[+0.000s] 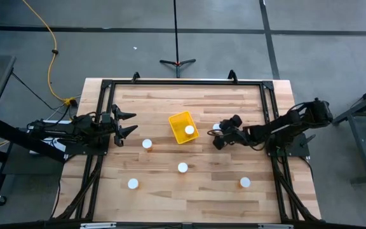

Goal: Pick and place pill bottles into a basket
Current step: Put the orange pill bottle into the yellow bin

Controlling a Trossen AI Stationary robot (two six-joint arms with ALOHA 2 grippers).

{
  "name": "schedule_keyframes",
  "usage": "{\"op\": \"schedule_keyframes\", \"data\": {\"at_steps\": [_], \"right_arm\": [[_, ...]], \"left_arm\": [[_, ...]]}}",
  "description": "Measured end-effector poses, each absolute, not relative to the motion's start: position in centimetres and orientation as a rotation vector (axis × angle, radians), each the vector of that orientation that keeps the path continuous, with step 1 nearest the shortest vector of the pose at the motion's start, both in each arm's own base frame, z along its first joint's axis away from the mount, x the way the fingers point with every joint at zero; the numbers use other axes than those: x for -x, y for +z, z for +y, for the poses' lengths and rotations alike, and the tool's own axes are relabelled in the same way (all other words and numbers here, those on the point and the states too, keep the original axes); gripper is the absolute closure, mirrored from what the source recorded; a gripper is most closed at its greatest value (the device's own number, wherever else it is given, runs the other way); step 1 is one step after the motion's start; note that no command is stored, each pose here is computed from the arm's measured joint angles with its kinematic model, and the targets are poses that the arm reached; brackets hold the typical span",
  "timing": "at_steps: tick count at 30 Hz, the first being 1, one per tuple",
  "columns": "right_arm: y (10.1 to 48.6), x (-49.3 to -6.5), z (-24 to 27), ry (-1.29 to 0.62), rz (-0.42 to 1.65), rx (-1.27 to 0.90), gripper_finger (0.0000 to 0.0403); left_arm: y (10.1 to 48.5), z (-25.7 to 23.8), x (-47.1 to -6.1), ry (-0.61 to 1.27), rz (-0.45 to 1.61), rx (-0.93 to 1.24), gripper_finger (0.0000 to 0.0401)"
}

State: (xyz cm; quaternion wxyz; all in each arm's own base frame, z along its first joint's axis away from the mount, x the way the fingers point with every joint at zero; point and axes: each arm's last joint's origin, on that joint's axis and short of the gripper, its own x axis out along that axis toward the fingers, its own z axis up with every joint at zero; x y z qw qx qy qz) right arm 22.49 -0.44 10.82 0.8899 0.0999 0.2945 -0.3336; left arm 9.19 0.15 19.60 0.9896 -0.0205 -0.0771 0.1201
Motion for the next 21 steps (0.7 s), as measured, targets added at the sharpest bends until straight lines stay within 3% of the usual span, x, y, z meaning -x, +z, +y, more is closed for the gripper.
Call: {"op": "schedule_keyframes", "data": {"at_steps": [21], "right_arm": [[10.99,-22.73,-0.66,-0.66,0.603,-0.211,0.015]], "left_arm": [[19.6,0.15,-9.19,0.241,-0.154,0.041,0.0109]]}}
